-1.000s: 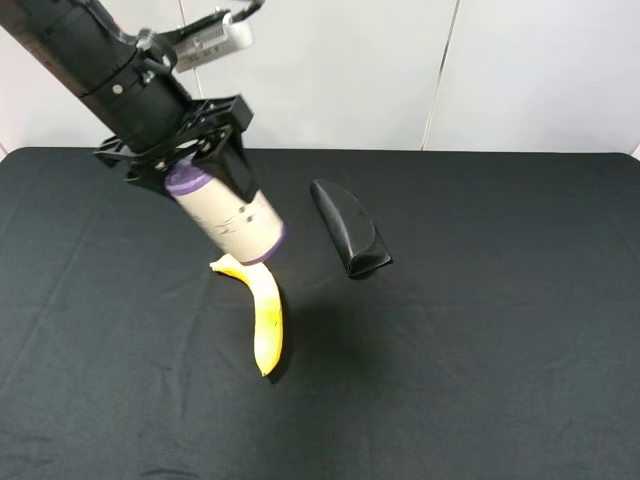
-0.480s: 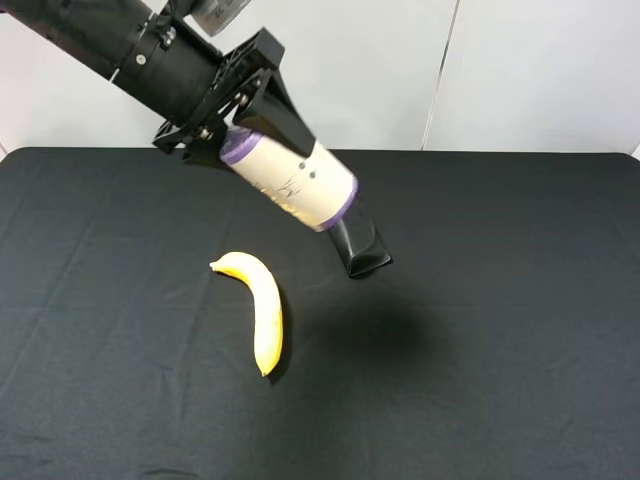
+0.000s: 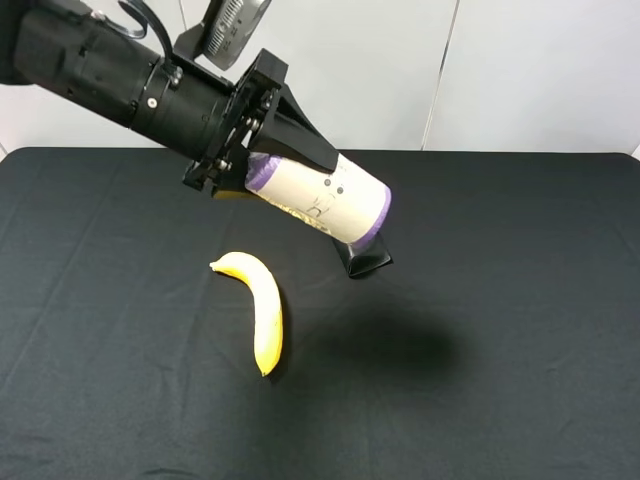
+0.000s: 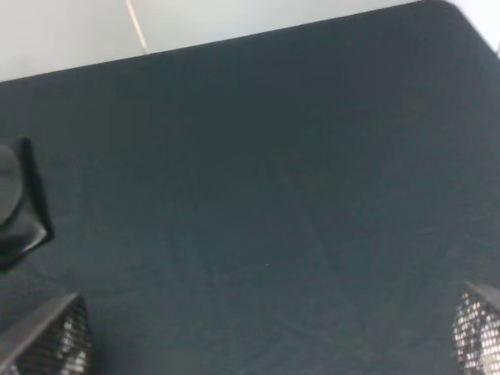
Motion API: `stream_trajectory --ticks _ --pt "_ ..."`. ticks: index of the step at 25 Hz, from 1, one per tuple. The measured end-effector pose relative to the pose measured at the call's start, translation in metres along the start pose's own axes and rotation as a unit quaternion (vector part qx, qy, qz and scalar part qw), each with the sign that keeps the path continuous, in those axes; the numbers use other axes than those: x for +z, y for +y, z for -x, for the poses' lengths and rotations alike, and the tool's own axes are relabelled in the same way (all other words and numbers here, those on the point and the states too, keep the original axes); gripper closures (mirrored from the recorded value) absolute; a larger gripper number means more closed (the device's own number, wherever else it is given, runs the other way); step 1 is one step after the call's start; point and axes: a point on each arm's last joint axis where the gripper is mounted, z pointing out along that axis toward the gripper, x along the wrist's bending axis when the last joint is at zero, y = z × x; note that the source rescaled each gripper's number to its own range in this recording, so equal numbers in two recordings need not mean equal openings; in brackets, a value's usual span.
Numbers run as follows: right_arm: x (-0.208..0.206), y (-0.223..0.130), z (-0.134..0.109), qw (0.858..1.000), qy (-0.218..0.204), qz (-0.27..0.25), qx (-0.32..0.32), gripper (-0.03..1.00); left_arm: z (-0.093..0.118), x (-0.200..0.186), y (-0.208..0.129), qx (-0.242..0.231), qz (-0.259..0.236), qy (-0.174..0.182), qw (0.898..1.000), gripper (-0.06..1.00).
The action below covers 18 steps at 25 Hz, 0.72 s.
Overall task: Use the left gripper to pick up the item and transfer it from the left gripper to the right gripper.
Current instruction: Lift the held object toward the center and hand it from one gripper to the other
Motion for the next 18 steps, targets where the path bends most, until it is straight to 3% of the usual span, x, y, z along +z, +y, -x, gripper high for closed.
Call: stream_trajectory --ticks 5,8,14,18 --pt "0.004 0.007 -0.011 0.998 0.055 -0.035 0.014 -0.03 0.003 0.000 -0.001 -0.003 -0.002 -0.017 1.000 0.93" --pt "0.012 0.022 -0.016 0.993 0.078 -0.076 -0.047 -0.03 0.003 0.000 -0.001 -0.005 -0.003 -0.020 1.000 0.93" --pt "0.018 0.061 -0.026 0.979 0.150 -0.056 -0.126 -0.03 0.004 0.000 -0.001 -0.005 -0.003 -0.021 1.000 0.93" --pt "0.029 0.076 -0.038 0.959 0.214 -0.073 -0.169 -0.03 0.004 0.000 -0.001 -0.005 -0.006 -0.023 1.000 0.93"
